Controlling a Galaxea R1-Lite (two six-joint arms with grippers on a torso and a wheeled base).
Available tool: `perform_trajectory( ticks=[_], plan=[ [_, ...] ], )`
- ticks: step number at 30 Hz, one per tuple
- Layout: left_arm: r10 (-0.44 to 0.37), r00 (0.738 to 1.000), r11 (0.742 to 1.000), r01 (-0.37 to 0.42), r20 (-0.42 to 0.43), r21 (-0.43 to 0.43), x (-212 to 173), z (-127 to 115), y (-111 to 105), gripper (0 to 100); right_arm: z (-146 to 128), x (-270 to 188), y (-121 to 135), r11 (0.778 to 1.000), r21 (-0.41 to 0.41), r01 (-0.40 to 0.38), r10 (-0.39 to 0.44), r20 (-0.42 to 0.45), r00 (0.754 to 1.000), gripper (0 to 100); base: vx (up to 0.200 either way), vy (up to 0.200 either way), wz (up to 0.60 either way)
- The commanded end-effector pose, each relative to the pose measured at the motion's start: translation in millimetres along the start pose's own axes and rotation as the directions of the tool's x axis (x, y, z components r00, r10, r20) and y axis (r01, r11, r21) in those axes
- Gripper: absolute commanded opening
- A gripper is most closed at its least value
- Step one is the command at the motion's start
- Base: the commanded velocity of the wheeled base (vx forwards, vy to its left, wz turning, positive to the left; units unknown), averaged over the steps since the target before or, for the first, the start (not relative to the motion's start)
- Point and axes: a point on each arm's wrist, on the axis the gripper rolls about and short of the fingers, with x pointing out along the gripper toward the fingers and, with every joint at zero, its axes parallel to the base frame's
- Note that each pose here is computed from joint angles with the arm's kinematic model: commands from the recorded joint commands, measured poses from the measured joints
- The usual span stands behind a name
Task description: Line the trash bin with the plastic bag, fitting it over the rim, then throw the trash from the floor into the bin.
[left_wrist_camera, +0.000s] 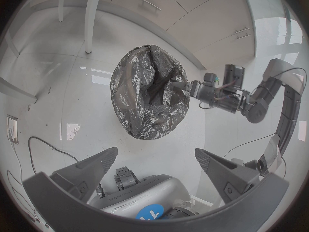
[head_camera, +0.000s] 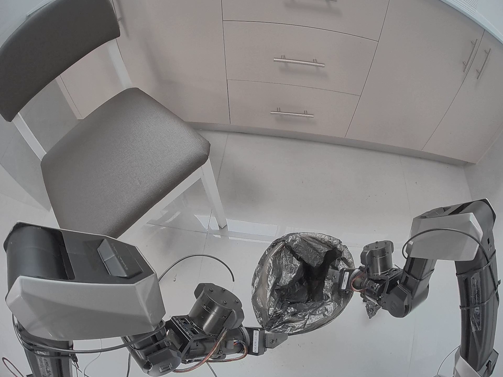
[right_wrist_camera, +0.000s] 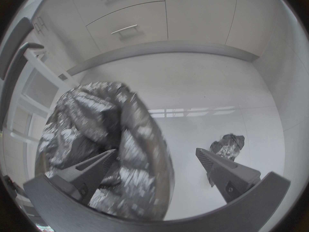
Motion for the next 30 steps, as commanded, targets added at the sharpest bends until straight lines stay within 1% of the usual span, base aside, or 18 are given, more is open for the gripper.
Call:
perform_trajectory(
  ticks=[1, 4, 7, 11, 18, 23, 26, 30],
  plan=[
    [0.001, 1.000, 1.000, -0.001, -0.002, -0.001, 0.6, -0.4, 0.4, 100, -12.2, -38.1, 17.3, 0.998, -0.019, -0.067, 0.067, -0.023, 0.998, 100, 0.000, 0.000, 0.00],
    [0.004, 1.000, 1.000, -0.004, 0.000, -0.001, 0.6, -0.4, 0.5, 100, -31.4, -52.3, 18.6, 0.996, -0.038, -0.082, 0.079, -0.061, 0.995, 100, 0.000, 0.000, 0.00],
    [0.004, 1.000, 1.000, -0.004, 0.000, -0.002, 0.6, -0.4, 0.5, 100, -44.3, -56.5, 14.2, 0.997, -0.041, -0.069, 0.065, -0.091, 0.994, 100, 0.000, 0.000, 0.00],
    [0.003, 1.000, 1.000, -0.003, 0.001, -0.001, 0.6, -0.3, 0.4, 100, -55.5, -54.8, 6.4, 0.999, -0.033, -0.028, 0.025, -0.079, 0.997, 100, 0.000, 0.000, 0.00],
    [0.004, 1.000, 1.000, -0.004, 0.000, 0.000, 1.0, -0.8, 0.3, 100, -55.5, -55.3, 5.6, 0.999, -0.029, -0.021, 0.019, -0.079, 0.997, 100, 0.000, 0.000, 0.00],
    [0.006, 1.000, 1.000, -0.006, 0.001, 0.000, 1.0, -0.8, 0.3, 100, -57.6, -58.3, 3.9, 0.999, -0.041, -0.016, 0.012, -0.089, 0.996, 100, 0.000, 0.000, 0.00],
    [0.006, 1.000, 1.000, -0.006, 0.001, 0.000, 1.0, -0.8, 0.3, 100, -59.8, -59.8, 4.7, 0.998, -0.064, -0.018, 0.011, -0.097, 0.995, 100, 0.000, 0.000, 0.00],
    [0.006, 1.000, 1.000, -0.006, 0.001, 0.000, 1.0, -0.8, 0.3, 100, -62.1, -64.9, 2.0, 0.992, -0.128, -0.009, -0.005, -0.108, 0.994, 100, 0.000, 0.000, 0.00]
  ],
)
